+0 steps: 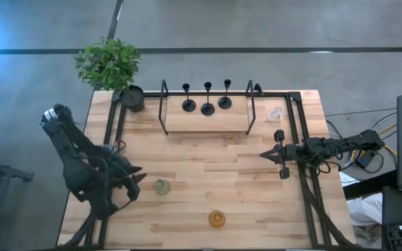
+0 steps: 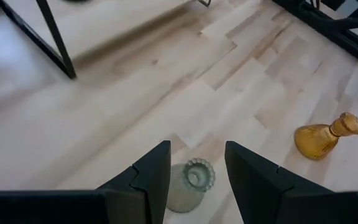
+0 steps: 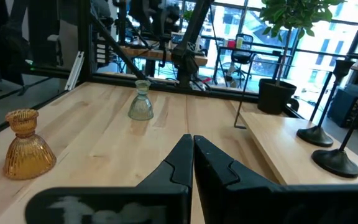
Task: Pick & Place candle stick holders
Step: Put the green glass candle holder on the shelf
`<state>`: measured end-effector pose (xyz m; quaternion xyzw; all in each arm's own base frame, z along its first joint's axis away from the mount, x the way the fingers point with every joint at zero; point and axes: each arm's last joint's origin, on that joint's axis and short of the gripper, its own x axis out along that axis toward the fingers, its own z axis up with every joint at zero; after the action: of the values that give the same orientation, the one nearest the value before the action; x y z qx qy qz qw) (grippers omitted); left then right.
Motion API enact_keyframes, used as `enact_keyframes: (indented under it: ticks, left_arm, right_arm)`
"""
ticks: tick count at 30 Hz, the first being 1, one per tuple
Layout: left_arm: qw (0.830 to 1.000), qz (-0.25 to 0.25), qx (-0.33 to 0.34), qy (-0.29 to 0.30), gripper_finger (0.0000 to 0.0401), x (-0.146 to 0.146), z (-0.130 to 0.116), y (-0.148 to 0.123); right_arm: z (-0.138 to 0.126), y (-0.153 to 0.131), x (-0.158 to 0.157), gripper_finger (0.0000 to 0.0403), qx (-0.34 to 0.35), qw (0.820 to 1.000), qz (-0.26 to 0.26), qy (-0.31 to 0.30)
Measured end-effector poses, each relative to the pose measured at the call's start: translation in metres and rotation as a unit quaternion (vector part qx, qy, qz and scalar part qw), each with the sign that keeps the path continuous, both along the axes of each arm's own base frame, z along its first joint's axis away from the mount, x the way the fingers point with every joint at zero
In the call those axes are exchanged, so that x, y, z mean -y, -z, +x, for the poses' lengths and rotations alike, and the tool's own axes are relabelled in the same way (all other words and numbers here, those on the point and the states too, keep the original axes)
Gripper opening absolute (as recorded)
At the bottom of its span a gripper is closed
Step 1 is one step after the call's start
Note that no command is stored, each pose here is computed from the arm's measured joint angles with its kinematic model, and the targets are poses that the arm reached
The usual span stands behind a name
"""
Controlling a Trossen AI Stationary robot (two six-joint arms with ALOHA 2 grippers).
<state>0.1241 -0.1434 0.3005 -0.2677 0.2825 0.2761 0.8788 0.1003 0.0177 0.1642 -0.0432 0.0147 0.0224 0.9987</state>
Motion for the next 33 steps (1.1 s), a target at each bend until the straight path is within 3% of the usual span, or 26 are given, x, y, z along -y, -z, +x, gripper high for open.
enact_keyframes:
  ticks: [13, 19, 23, 27, 33]
  left_arm:
    - [0.993, -0.071, -0.061, 0.067, 0.0158, 0.013, 0.003, 0.075]
    - [0.974, -0.145, -0.138, 0.104, 0.0159, 0.013, -0.002, 0.110]
    - [0.969, -0.172, -0.140, 0.108, 0.0170, 0.013, -0.003, 0.120]
    - [0.977, -0.151, -0.113, 0.097, 0.0196, 0.011, -0.003, 0.121]
    - [0.990, -0.082, -0.060, 0.093, 0.0236, 0.007, -0.001, 0.121]
  right_arm:
    - [0.000, 0.000, 0.000, 0.0008, 0.000, 1.000, 0.000, 0.000]
    - [0.000, 0.000, 0.000, 0.0008, 0.000, 1.000, -0.001, 0.000]
    - [0.000, 0.000, 0.000, 0.0008, 0.000, 1.000, -0.001, 0.000]
    - [0.000, 0.000, 0.000, 0.0008, 0.000, 1.000, -0.001, 0.000]
    - [0.000, 0.000, 0.000, 0.0008, 0.000, 1.000, 0.000, 0.000]
